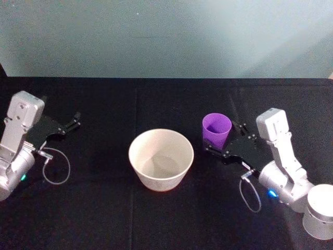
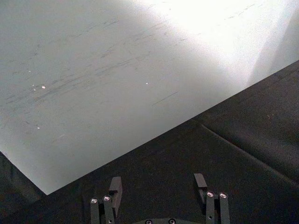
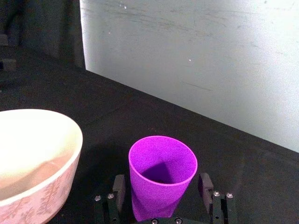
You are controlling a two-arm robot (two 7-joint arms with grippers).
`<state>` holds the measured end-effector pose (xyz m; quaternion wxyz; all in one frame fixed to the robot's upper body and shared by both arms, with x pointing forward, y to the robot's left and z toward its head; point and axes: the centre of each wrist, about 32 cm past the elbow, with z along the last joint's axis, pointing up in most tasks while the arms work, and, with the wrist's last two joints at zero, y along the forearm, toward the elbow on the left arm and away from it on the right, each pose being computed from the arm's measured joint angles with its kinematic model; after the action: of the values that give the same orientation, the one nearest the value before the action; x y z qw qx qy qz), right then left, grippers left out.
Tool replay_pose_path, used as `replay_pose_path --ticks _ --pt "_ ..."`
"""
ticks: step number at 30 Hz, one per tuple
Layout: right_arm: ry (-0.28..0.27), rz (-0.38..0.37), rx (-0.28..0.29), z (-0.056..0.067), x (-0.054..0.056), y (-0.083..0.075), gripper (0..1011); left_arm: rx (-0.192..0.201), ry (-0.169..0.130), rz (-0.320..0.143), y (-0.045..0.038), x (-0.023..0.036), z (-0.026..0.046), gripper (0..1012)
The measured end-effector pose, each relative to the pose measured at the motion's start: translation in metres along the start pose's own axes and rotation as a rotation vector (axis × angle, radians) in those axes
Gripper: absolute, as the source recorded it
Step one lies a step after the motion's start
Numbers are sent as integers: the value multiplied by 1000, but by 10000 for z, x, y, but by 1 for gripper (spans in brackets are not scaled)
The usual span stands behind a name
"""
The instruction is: Pick up the cup and pour the mung beans from the cup into the bowl.
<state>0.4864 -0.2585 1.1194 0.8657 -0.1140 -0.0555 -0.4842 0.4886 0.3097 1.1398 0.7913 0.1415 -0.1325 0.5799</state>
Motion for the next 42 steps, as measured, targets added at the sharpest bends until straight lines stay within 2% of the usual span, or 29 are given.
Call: replay_pose_path --ticks 12,26,32,33,36,42 --pt "63 13 21 -13 14 184 1003 0 0 0 0 0 0 1000" --pt "117 22 31 -80 28 213 997 0 0 0 0 0 0 1000" --pt "128 29 41 -99 25 220 906 0 0 0 0 0 0 1000" --pt "127 31 45 -105 24 221 853 0 0 0 0 0 0 1000" --pt "125 30 49 -108 24 222 777 0 0 0 0 0 0 1000" --pt "102 31 61 -75 13 193 739 0 0 0 0 0 0 1000"
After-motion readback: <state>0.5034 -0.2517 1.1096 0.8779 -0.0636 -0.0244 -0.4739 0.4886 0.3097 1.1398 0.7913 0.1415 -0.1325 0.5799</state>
